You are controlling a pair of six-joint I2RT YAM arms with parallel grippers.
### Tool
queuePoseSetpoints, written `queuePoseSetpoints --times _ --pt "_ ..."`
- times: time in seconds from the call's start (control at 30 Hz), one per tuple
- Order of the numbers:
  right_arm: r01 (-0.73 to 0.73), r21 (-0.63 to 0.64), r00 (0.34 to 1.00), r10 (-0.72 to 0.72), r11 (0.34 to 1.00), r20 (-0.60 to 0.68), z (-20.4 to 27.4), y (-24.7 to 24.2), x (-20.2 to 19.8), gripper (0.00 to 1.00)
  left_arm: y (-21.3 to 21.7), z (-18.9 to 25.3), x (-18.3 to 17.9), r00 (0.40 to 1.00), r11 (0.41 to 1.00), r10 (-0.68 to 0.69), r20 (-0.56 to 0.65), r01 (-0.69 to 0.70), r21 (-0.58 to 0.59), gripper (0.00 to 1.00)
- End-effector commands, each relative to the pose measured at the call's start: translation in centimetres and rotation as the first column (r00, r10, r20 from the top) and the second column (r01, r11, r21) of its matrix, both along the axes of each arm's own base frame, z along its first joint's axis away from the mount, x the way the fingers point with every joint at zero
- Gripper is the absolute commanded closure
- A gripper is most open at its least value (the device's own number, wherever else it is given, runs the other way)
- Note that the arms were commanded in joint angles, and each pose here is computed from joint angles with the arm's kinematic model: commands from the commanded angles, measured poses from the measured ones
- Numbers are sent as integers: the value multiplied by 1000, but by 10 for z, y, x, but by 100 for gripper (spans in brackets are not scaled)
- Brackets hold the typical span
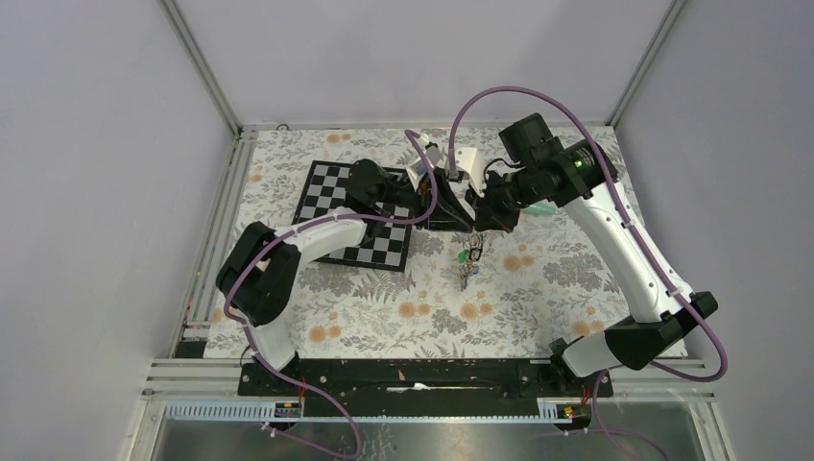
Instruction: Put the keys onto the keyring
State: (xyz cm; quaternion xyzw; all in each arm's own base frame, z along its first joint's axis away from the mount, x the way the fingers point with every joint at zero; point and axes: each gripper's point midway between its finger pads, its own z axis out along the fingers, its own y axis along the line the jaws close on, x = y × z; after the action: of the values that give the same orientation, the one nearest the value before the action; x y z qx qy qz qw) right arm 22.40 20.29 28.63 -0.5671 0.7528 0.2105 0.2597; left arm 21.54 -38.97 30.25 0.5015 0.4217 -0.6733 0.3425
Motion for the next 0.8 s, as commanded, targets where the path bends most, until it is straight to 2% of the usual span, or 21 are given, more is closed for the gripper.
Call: queuePoseSetpoints --times 0.0,0.27,0.37,0.57,0.67,0.77 --pt "-11 64 999 8 998 42 15 9 0 100 -1 8 -7 997 999 -42 65 43 -23 82" --pt "-7 69 999 4 998 46 16 10 1 100 -1 7 -9 997 999 -47 62 48 -18 92" --pt "-4 72 999 0 997 50 16 10 2 100 0 5 -9 997 999 -49 56 50 -13 100" --pt "11 77 998 -16 997 64 12 9 2 100 4 6 -9 998 999 -41 47 41 -9 100" --pt "19 88 996 -26 996 81 11 7 1 94 11 12 -3 999 1000 -15 42 16 -20 100" --pt "25 100 996 -33 995 81 8 6 -1 82 19 20 -3 999 999 -15 41 16 -39 100"
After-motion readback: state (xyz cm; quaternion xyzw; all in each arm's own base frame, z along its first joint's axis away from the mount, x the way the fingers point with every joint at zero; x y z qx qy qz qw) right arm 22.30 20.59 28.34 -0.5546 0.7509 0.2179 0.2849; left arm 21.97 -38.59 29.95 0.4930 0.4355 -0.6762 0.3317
